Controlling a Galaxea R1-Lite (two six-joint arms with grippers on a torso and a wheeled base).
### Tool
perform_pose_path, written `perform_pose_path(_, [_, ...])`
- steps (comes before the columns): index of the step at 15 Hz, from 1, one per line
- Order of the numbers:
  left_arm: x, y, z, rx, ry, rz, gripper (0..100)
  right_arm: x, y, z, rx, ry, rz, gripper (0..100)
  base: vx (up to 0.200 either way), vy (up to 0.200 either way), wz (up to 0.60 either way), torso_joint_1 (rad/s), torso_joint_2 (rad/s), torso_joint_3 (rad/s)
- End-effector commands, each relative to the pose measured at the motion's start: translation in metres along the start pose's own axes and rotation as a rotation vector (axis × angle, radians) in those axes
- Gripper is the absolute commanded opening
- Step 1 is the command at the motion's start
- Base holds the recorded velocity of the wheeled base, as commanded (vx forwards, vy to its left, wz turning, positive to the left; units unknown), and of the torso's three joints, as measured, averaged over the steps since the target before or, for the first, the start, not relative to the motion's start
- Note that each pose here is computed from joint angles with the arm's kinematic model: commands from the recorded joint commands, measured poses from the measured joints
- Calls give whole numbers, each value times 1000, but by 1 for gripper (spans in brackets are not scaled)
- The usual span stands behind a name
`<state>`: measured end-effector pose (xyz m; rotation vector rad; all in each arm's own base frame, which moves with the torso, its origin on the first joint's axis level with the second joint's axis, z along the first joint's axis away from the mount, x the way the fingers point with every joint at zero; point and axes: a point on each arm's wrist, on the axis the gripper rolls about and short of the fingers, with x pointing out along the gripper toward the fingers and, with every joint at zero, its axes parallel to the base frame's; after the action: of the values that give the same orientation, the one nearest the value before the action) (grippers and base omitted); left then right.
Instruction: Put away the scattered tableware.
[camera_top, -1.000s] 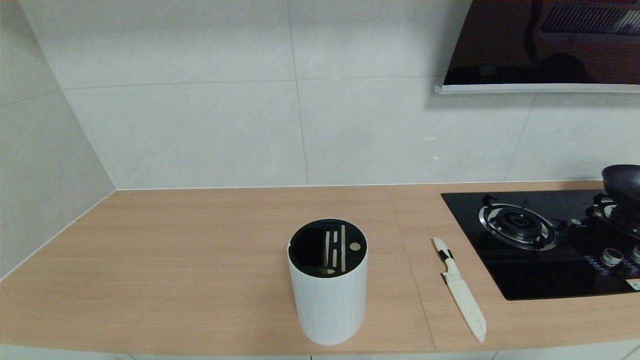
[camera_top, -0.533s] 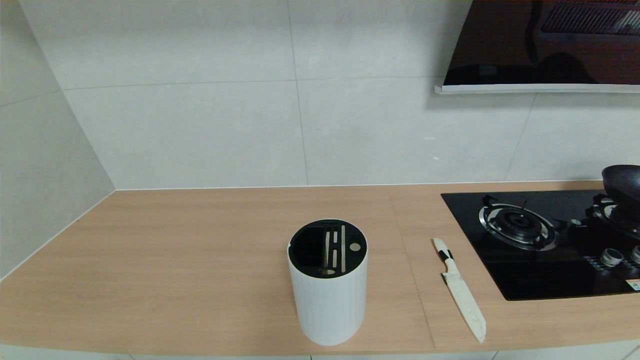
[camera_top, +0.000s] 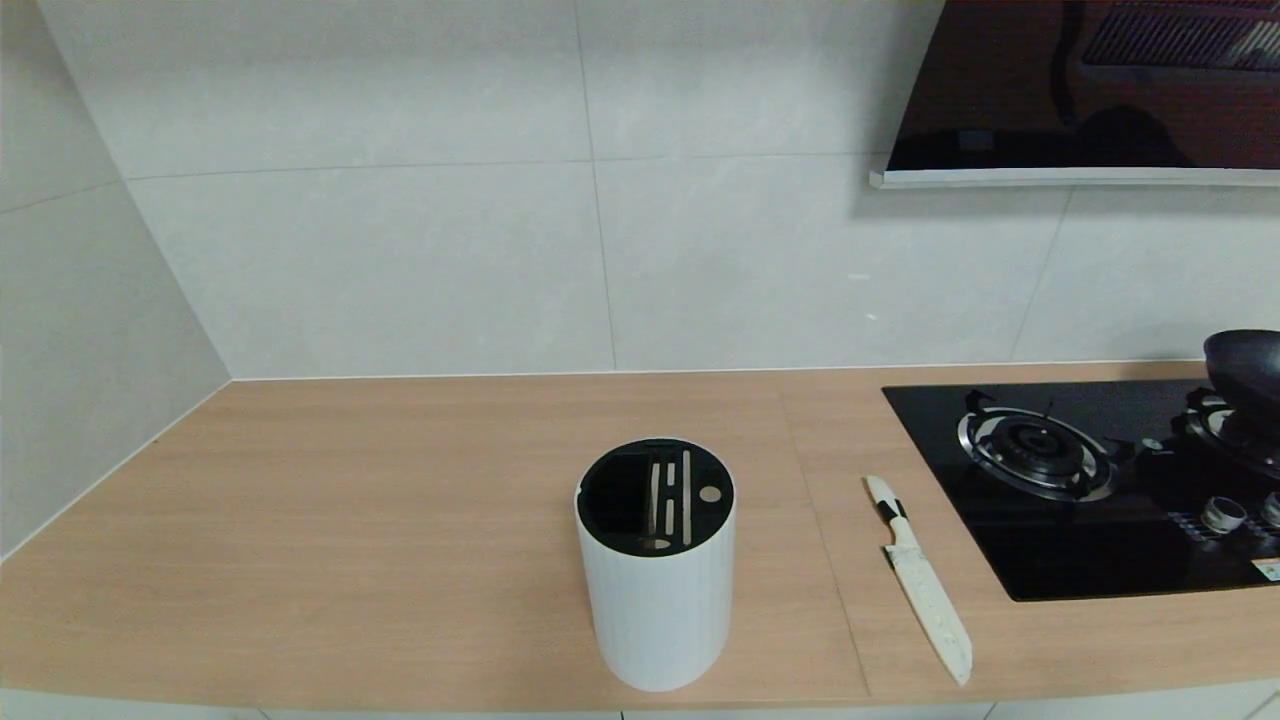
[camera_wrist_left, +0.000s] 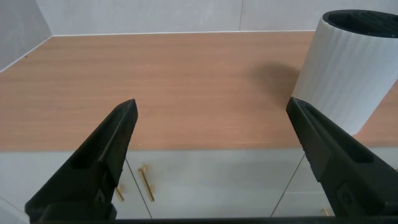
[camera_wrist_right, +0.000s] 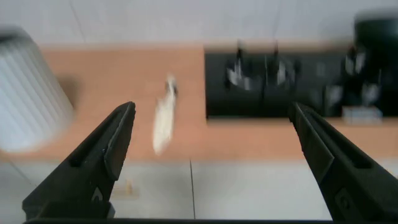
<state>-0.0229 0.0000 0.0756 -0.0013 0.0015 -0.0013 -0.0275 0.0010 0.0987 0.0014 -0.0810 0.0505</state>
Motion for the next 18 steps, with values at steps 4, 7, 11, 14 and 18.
perform_pose_path(4, [0,0,0,0,0,-2,100,28,1,19,24,215,114,100,0,0,0,0,0,0])
perform_pose_path(7, [0,0,0,0,0,0,100,61,0,29,44,406,133,100,0,0,0,0,0,0])
perform_pose_path(11, [0,0,0,0,0,0,100,103,7,32,38,582,240,100,0,0,0,0,0,0])
perform_pose_path(14, [0,0,0,0,0,0,100,142,14,26,33,632,267,100,0,0,0,0,0,0])
perform_pose_path(18, [0,0,0,0,0,-2,100,180,18,16,30,612,267,100,0,0,0,0,0,0])
